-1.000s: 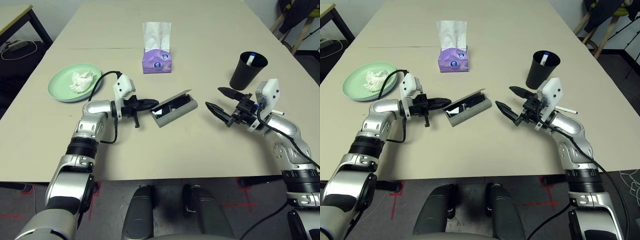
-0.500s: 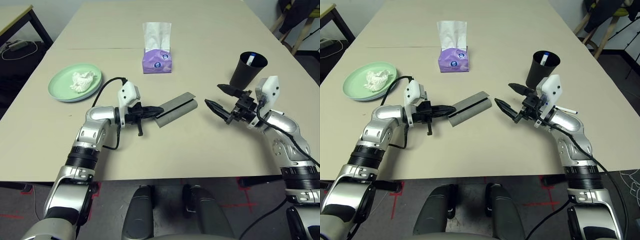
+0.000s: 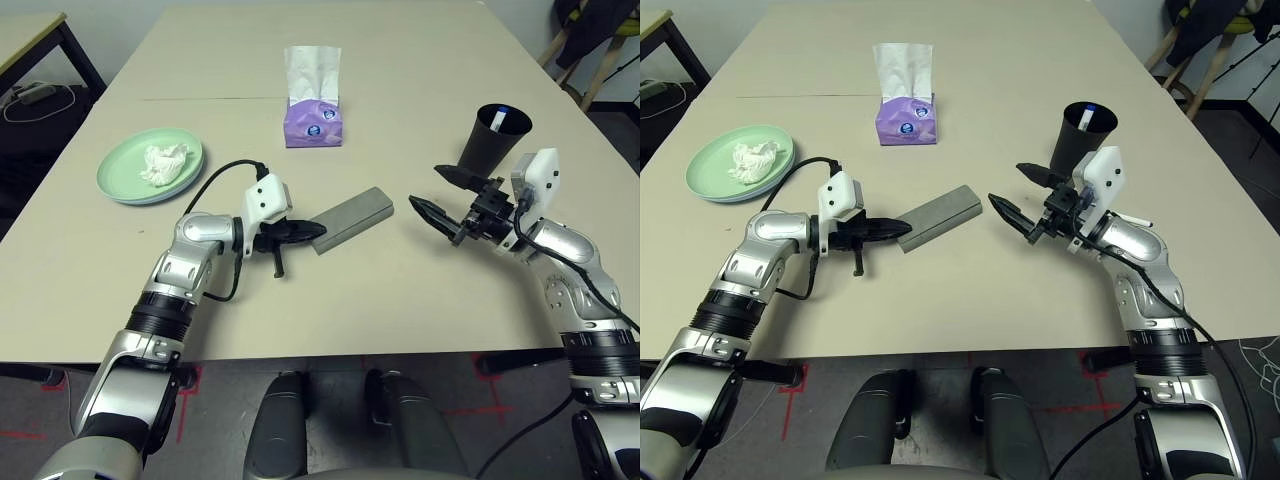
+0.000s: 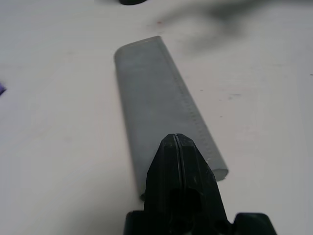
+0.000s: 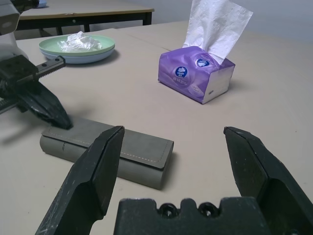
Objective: Organize and tidy the items on the table.
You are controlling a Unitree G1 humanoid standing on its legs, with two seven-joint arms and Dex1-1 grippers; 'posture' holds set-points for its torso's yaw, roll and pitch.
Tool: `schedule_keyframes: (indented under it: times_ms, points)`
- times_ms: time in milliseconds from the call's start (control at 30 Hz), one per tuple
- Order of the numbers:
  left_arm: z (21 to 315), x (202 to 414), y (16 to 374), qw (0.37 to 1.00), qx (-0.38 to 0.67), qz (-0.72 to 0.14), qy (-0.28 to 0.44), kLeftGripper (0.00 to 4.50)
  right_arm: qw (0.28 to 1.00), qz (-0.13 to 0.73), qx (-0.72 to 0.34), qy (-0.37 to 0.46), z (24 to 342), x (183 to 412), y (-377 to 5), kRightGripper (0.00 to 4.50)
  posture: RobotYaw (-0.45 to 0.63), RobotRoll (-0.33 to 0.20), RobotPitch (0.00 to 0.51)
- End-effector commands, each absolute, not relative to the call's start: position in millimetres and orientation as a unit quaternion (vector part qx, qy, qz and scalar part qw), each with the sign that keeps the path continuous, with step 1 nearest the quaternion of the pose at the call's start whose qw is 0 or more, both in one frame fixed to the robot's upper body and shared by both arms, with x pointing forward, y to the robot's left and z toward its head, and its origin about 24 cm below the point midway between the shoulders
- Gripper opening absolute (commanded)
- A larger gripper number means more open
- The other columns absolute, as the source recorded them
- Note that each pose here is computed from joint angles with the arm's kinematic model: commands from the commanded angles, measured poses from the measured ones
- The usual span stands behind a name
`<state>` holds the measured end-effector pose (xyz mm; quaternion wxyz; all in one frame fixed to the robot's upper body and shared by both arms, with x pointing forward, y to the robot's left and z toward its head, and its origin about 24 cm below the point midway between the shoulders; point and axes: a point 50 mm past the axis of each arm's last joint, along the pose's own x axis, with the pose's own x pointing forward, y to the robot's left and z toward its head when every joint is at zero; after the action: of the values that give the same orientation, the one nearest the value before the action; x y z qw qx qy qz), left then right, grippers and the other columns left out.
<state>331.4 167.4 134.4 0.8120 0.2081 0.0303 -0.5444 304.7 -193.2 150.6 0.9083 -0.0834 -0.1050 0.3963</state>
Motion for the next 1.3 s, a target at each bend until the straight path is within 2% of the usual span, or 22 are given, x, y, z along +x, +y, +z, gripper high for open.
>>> schedule_keyframes:
  times_ms: [33,167,333,467,500,533,633,800,1000,1100,1300]
  points:
    - [155,334,172,0.817,0.178,-0.548,-0.019,0.04,0.907,0.401,-0.085,-0.096,147,304,-195,4.50,0.06,0.000,0.166]
    - [168,329,166,0.805,0.131,-0.575,-0.057,0.96,0.906,0.405,-0.089,-0.085,146,306,-196,4.50,0.07,0.000,0.163]
    - [159,318,158,0.785,0.119,-0.605,-0.059,2.83,0.907,0.409,-0.088,-0.045,151,313,-202,4.50,0.07,0.000,0.145]
    - [160,312,144,0.750,0.113,-0.648,-0.071,4.39,0.892,0.422,-0.152,0.055,152,323,-217,4.50,0.07,0.000,0.146]
    - [160,311,143,0.747,0.115,-0.651,-0.070,4.45,0.890,0.422,-0.154,0.073,152,325,-220,4.50,0.07,0.000,0.148]
    - [157,311,143,0.743,0.124,-0.655,-0.064,4.45,0.883,0.406,-0.213,0.097,155,329,-226,4.50,0.07,0.000,0.149]
    - [155,312,143,0.746,0.129,-0.651,-0.061,4.45,0.848,0.423,-0.279,0.153,171,334,-236,4.50,0.07,0.000,0.148]
    - [154,312,143,0.756,0.128,-0.638,-0.067,4.45,0.784,0.453,-0.331,0.266,179,325,-254,4.50,0.08,0.000,0.159]
    - [150,307,147,0.771,0.119,-0.622,-0.068,4.45,0.764,0.421,-0.330,0.362,193,312,-273,4.50,0.06,0.000,0.186]
    - [150,307,149,0.774,0.118,-0.619,-0.066,4.45,0.751,0.415,-0.324,0.398,202,306,-274,4.50,0.07,0.000,0.218]
    - [150,304,148,0.776,0.115,-0.617,-0.062,4.45,0.735,0.391,-0.330,0.445,204,305,-275,4.50,0.07,0.000,0.241]
